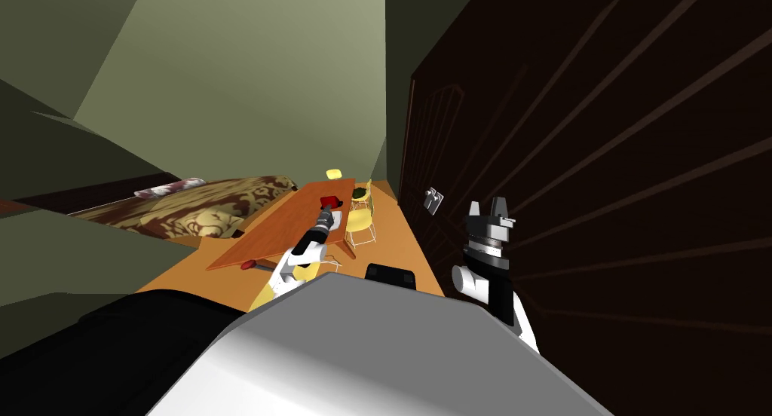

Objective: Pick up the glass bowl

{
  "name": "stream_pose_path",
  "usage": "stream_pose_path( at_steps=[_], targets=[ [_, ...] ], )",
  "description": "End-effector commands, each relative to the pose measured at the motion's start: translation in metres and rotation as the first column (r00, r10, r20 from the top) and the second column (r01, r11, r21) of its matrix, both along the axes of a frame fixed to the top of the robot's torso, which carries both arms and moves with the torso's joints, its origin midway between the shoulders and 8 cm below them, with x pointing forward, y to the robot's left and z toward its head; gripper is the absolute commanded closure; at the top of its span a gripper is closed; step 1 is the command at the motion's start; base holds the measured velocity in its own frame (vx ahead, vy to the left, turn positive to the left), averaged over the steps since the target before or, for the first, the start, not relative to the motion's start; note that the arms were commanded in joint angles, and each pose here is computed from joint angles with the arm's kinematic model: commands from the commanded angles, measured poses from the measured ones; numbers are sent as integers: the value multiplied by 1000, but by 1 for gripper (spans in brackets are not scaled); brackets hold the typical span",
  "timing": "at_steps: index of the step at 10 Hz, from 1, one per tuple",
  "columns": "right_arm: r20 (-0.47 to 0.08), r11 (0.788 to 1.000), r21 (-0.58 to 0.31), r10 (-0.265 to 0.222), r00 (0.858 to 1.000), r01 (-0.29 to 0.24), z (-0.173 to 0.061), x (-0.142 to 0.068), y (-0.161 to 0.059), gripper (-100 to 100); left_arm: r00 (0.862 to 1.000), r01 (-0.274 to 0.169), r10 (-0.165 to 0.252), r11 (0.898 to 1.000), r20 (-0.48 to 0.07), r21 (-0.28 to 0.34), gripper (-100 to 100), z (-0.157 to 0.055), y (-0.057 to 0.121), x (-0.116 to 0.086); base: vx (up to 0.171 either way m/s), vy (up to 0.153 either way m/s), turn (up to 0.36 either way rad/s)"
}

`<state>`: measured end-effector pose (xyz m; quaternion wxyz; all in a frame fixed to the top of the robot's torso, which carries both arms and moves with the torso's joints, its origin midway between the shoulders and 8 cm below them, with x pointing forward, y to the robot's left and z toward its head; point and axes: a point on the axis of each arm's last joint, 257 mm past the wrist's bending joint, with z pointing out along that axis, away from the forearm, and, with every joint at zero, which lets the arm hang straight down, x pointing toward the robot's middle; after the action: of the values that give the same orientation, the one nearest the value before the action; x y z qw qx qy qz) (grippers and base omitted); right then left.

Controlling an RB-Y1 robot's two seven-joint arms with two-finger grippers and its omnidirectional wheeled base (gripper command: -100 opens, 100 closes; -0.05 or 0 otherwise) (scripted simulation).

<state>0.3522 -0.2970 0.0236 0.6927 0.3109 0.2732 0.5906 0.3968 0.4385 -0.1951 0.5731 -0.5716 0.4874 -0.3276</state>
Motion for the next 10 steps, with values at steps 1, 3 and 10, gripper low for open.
stream_pose_path(
  at_steps=[1,3,10],
  targets=[
    [0,1000,0,0,1000,0,0,0,0,0,999,-14,12,999,-45,-30,-100,-13,9,-1,44,6,33],
    [0,1000,0,0,1000,0,0,0,0,0,994,-31,24,998,-104,-61,-100,-32,15,-5,49,9,18],
    [0,1000,0,0,1000,0,0,0,0,0,955,-94,46,984,-292,-153,-100,-89,29,-24,50,25,11]
  ],
)
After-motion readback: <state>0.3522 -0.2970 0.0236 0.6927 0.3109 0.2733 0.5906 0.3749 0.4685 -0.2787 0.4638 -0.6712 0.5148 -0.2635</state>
